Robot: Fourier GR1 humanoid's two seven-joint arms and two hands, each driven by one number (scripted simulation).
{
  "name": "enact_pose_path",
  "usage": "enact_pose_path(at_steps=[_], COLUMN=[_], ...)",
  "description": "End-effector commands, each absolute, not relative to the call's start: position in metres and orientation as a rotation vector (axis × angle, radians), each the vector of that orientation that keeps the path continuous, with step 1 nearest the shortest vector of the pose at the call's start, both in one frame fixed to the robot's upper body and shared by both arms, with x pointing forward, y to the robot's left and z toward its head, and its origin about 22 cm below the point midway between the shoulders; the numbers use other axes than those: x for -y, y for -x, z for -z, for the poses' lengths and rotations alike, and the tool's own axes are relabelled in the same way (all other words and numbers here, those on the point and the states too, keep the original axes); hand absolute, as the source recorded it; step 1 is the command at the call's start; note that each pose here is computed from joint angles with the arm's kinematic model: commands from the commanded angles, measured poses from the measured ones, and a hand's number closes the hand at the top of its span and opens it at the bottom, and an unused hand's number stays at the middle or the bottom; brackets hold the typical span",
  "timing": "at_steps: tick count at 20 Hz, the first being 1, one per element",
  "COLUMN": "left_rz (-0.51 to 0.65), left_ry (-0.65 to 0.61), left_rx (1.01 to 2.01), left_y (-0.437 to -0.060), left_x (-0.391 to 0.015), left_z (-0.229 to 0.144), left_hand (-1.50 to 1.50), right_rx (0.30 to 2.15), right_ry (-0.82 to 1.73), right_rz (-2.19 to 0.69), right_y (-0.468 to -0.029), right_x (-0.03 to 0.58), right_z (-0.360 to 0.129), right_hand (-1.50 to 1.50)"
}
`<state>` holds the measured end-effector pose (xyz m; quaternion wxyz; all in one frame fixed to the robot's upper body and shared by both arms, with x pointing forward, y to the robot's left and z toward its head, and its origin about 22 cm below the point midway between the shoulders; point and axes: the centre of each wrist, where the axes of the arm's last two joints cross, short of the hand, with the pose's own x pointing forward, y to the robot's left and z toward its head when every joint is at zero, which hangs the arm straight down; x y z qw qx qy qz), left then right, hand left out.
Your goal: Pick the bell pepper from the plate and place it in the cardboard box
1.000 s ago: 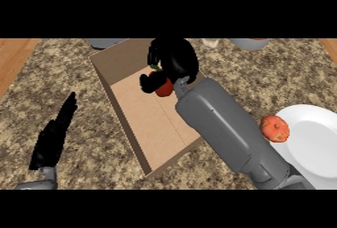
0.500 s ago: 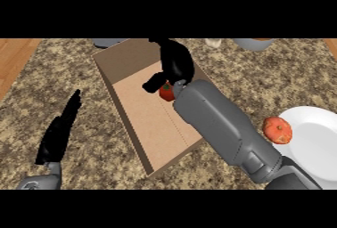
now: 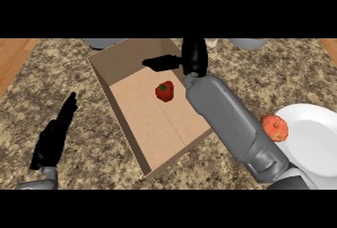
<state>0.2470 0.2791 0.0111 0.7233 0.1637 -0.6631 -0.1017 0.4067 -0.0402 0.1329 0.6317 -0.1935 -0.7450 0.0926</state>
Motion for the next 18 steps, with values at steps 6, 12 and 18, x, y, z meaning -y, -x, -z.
enact_pose_path(at_steps=[6,12,18], left_rz=[0.189,0.181,0.179], left_ry=[-0.389,-0.385,-0.378], left_rx=[1.47,1.431,1.448], left_y=[-0.251,-0.238,-0.253], left_x=[-0.288,-0.297,-0.286], left_z=[-0.027,0.007,-0.01], left_hand=[0.0,0.0,0.0], right_rx=[1.735,1.731,1.768], right_ry=[0.462,0.461,0.429], right_rz=[0.117,0.192,0.106], right_y=[-0.415,-0.396,-0.361], right_x=[0.156,0.23,0.321], right_z=[-0.132,-0.148,-0.134], right_hand=[-1.5,-1.5,-1.5])
